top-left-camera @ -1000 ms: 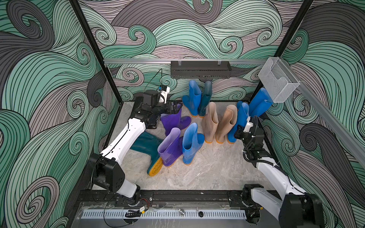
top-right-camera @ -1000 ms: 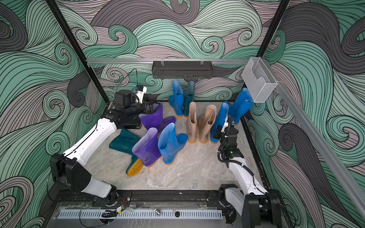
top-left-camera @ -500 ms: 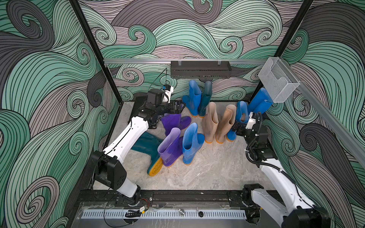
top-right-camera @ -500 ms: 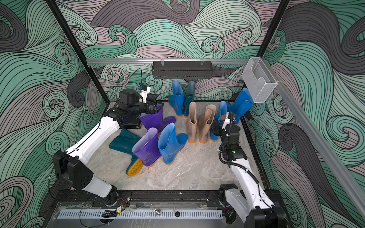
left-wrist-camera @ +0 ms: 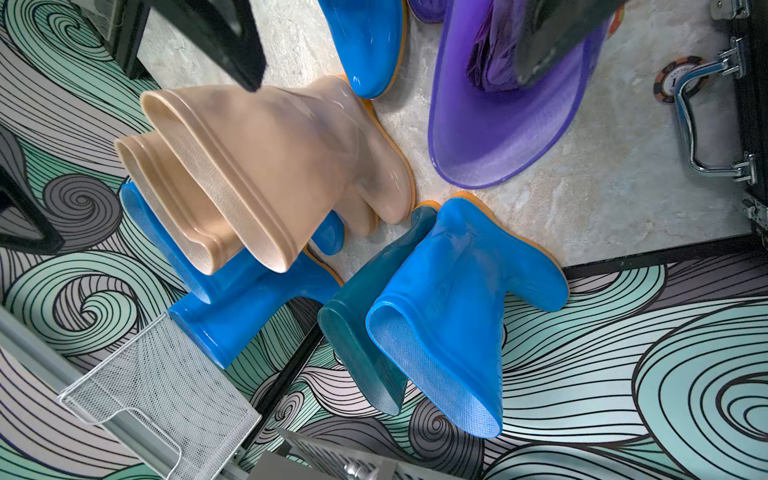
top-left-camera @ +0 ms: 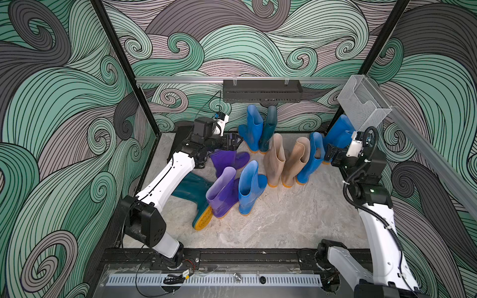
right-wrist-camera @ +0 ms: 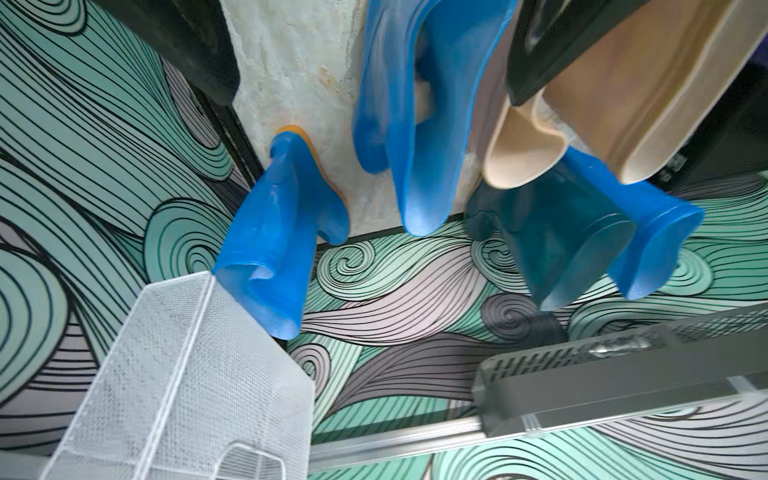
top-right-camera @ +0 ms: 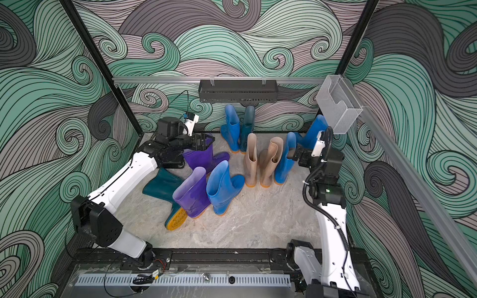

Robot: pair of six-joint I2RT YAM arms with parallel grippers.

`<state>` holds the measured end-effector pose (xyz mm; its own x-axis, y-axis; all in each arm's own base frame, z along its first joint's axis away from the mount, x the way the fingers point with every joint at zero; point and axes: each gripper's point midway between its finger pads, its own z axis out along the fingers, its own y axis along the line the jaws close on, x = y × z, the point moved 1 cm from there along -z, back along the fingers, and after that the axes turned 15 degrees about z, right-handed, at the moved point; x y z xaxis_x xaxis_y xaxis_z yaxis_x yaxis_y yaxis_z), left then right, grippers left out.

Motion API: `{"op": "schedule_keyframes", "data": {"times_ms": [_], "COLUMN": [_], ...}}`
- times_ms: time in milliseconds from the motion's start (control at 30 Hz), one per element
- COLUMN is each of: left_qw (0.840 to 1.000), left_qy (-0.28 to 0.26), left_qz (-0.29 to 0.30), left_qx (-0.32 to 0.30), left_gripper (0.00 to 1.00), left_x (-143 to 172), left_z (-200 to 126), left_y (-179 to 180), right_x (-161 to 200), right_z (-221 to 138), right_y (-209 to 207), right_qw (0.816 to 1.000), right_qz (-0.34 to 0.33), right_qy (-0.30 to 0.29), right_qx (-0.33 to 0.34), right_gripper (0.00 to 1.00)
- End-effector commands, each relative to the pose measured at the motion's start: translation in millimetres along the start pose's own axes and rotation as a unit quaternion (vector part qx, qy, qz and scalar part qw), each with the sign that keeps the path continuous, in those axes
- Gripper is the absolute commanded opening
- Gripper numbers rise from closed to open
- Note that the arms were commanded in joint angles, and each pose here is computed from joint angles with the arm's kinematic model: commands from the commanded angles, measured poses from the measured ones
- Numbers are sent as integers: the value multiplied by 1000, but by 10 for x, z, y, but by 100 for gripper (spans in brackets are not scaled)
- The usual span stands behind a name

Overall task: Match and arrange rain boots in pairs
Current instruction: Adjust the rain boot at the center of the board, then pair a pair of rain boots at the center of the board.

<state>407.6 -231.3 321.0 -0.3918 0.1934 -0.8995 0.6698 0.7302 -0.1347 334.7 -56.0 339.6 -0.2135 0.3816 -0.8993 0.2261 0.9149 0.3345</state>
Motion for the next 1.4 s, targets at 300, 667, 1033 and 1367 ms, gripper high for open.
{"op": "schedule_keyframes", "data": {"times_ms": [300, 667, 1033, 1367], "left_qw": [997, 989, 992, 992], "left_qy": [-17, -78, -57, -46], "left_qz": [73, 122, 114, 112], "left_qx": [21, 26, -5, -20], "left_gripper": [95, 94, 94, 94], "left_x": [-220, -298, -167, -71], "left_z": [16, 86, 185, 210], "left_y": [-85, -105, 1, 54], "right_x": [180, 215, 190, 262], "right_z": [863, 1630, 2224, 1795], "right_y": [-813, -1062, -1021, -675], "right_qw": [991, 989, 991, 996], "right_qz": [22, -13, -37, -41], "right_qy": [0, -46, -105, -83], "right_qx": [129, 137, 79, 1], "right_gripper": [99, 99, 67, 0]}}
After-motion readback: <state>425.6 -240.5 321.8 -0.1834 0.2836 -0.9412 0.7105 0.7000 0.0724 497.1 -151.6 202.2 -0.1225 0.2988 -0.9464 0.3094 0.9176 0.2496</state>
